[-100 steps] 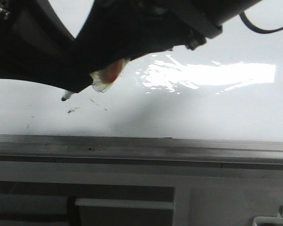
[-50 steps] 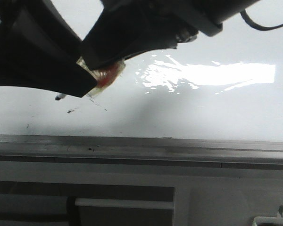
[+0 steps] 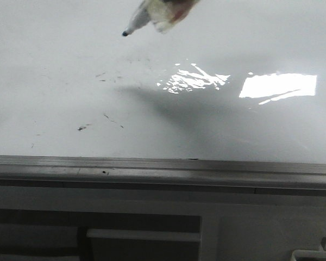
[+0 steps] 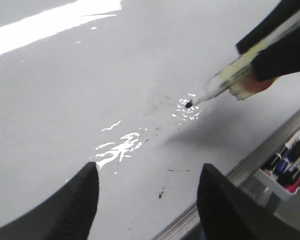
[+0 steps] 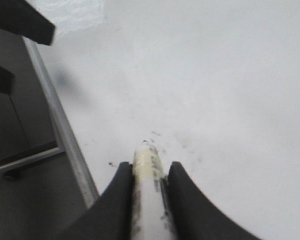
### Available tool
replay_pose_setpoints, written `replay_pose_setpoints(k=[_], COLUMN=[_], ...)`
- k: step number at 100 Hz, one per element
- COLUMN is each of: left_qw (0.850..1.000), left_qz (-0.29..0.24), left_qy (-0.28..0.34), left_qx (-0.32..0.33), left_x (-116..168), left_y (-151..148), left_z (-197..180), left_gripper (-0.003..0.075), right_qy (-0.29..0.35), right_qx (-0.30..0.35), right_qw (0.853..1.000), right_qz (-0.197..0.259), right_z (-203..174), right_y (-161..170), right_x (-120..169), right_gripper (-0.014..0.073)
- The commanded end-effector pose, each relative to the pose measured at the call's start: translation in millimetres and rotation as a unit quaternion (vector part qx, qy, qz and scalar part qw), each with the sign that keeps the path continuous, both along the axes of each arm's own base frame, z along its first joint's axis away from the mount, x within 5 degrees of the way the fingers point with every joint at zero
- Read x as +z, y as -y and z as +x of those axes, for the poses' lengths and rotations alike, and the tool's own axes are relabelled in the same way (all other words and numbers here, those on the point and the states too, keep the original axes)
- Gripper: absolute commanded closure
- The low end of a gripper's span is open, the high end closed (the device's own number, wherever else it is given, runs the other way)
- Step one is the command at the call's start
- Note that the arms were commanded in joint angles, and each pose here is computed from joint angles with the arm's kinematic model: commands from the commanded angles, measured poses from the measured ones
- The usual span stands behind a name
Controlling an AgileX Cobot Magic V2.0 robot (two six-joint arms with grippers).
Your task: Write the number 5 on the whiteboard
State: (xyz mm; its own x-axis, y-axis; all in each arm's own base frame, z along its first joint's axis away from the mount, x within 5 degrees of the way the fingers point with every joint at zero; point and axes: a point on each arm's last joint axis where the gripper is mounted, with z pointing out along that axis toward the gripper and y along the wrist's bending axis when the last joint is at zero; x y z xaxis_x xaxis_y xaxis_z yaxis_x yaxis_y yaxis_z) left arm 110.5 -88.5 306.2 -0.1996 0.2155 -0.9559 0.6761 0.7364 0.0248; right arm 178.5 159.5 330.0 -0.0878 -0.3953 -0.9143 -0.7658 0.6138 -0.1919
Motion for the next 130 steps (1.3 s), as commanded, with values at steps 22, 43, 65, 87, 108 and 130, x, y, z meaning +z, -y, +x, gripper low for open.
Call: replay_pose_setpoints(k=[22,43,65,87,108,130], left_qw=[0.982,0.982,0.98,0.981,0.981,0.981], left_qz=[-0.16,-0.16,-0.165,-0.163,-0.163,-0.163], left_qy=[-0.052,-0.04,-0.027,-0.033,-0.033,-0.033], left_qx=[0.087,0.094,0.106,0.101,0.101,0.101], left_x=[-17.1,-15.7,-13.7,-14.6,-14.6,-14.6], left_y=[-16.9,-18.2,-20.2,-19.4,-19.4,-19.4], left_z=[-7.9,-6.7,-4.9,-5.6,-5.6,-5.6], left_gripper=[0.0715,0.074,0.074,0.074,0.074,0.0741], right_qy=[0.098,0.099,0.076,0.07,0.053,-0.003], right_qx=[-0.059,-0.065,-0.06,-0.078,-0.075,-0.069], right_qw=[0.993,0.992,0.994,0.993,0.994,0.995], right_qz=[-0.03,-0.031,-0.046,-0.051,-0.06,-0.071], right_z=[14.6,19.0,26.4,32.5,31.4,24.5], right_y=[28.2,27.0,21.7,29.8,30.8,32.4], right_x=[23.4,21.0,9.5,7.6,-1.7,-27.6], right_gripper=[0.0634,0.0636,0.0636,0.0636,0.0636,0.0636])
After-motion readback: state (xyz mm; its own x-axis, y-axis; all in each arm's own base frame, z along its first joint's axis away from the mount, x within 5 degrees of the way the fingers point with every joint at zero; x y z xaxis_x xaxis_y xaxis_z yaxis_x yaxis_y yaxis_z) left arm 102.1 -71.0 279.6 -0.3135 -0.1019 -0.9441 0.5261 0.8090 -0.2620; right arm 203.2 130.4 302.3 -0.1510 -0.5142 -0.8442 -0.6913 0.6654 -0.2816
